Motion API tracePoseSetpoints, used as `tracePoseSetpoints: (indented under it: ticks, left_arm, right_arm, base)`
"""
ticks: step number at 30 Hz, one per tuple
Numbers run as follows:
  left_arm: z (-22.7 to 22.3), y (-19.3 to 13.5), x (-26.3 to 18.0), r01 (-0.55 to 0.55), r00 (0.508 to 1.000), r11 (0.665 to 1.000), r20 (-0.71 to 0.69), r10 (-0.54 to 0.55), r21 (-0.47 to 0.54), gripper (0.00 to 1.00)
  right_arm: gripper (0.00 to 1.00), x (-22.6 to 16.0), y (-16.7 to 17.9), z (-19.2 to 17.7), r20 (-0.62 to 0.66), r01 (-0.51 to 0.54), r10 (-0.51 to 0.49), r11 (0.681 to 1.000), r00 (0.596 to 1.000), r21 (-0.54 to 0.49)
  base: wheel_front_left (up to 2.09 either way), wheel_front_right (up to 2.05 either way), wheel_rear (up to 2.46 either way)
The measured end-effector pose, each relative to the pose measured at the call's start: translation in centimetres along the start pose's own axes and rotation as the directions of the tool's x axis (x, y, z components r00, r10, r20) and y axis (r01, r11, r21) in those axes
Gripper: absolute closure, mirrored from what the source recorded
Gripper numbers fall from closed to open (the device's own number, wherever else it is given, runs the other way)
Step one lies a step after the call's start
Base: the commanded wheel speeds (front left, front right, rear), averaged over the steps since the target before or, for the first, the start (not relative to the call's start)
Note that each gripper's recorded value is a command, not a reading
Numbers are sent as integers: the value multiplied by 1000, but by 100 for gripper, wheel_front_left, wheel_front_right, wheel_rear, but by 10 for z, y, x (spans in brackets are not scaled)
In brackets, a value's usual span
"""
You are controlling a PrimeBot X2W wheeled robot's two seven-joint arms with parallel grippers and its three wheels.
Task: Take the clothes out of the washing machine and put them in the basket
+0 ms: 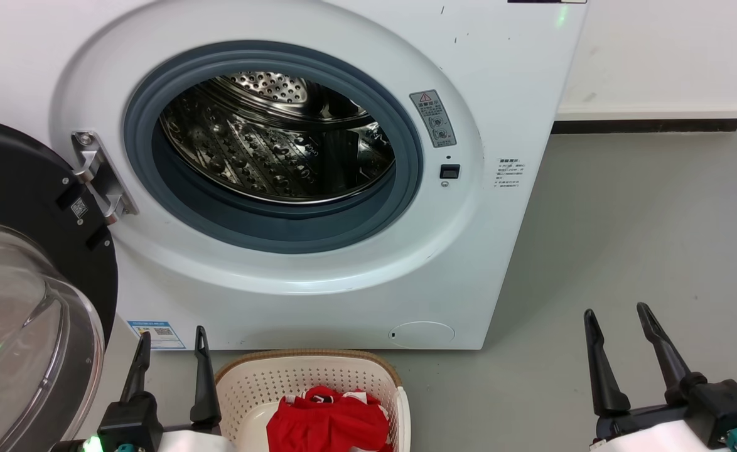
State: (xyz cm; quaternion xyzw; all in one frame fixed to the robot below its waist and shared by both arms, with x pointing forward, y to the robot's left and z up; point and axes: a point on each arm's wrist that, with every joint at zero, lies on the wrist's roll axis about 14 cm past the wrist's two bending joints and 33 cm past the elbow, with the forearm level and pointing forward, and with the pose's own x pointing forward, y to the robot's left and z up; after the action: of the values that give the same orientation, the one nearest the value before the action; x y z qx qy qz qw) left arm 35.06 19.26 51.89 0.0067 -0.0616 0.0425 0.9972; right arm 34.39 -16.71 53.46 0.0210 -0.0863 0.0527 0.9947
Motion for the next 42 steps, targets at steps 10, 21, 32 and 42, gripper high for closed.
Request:
tracePoseSetpoints:
  ticks: [10,21,32,42]
  left_arm:
    - [-3,-1,-3,11,1000,1000,-10,-11,5,0]
    - [-27,0,-11,2,995,1000,-101,-4,-24,100]
    - [-36,7,-7,-66,986,968,-163,27,-241,100]
    - [-39,8,-3,-107,980,906,-195,28,-410,100]
  right_arm:
    - [0,-2,0,3,8,3,-3,1000,1000,7]
    - [100,-8,-2,-14,-48,18,-16,999,999,48]
    - [100,-7,-11,-23,-87,86,-65,961,994,262]
    - [100,-3,-18,-28,-111,133,-94,897,989,421]
  base:
    - [0,0,0]
    - [0,0,0]
    - [0,0,0]
    - [0,0,0]
